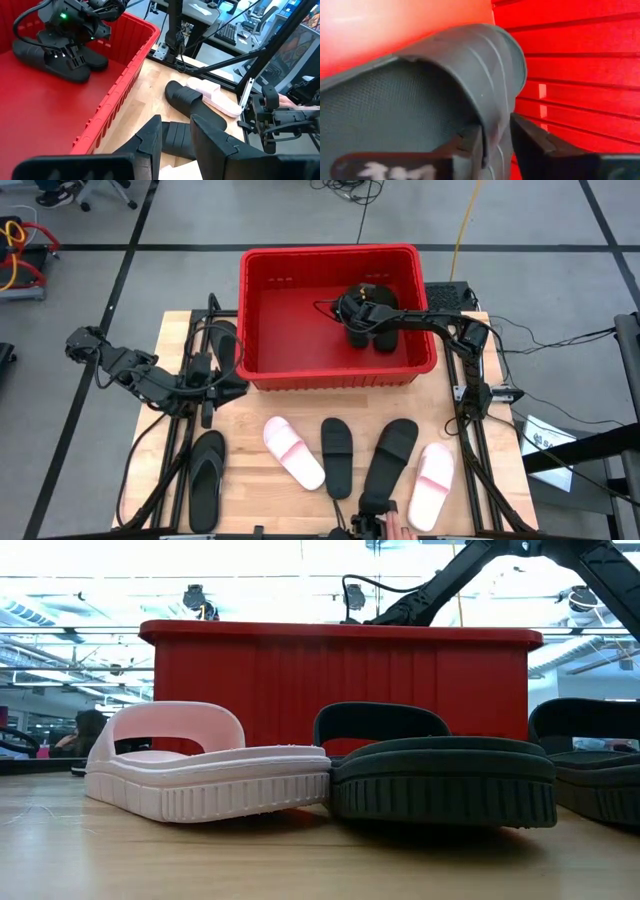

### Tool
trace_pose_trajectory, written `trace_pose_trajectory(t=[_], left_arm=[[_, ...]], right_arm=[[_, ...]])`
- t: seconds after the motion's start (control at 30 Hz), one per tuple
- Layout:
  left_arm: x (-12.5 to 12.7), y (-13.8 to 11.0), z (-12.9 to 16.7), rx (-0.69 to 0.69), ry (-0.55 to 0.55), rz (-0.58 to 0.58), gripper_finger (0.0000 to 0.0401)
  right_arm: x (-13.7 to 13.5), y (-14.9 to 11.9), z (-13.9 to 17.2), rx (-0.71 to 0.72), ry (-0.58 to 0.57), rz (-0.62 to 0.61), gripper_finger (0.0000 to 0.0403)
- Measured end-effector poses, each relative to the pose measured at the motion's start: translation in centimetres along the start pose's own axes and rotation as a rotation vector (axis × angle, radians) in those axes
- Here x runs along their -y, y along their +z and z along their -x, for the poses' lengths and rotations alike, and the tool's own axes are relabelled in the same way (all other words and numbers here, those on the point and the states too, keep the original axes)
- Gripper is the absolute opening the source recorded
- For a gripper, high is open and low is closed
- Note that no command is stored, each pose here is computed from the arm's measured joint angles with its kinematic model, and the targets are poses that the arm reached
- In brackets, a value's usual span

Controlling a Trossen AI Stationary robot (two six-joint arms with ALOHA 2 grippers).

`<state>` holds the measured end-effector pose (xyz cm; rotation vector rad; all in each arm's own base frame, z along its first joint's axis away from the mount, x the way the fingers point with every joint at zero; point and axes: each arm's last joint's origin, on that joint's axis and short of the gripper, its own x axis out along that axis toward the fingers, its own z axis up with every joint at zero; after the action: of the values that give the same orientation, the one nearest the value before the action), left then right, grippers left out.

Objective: Pick and place slides into bin
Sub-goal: Put the black slide into the red bin

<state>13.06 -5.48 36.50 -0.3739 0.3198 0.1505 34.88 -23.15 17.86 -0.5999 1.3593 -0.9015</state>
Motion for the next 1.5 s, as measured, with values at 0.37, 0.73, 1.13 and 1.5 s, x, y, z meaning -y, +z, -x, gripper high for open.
trace_pose_trajectory(t=[0.37,0.73,1.13,1.5], left_arm=[[-0.1,-0.2,0.0,-0.021,0.006,-0.022,0.0097],[-0.1,-0.2,0.0,-0.020,0.005,-0.020,0.0097],[-0.1,-0.2,0.0,-0.026,-0.004,-0.019,0.0097],[-0.1,-0.2,0.0,-0.027,-0.004,-0.020,0.0097]], right_arm=[[-0.1,0.1,0.6,-0.052,-0.091,0.036,0.0190],[0.3,1.1,4.7,0.042,-0.119,0.030,0.0188],[4.0,0.5,9.3,0.151,-0.151,-0.163,0.0176],[3.6,-0.2,6.5,0.158,-0.036,-0.280,0.0169]])
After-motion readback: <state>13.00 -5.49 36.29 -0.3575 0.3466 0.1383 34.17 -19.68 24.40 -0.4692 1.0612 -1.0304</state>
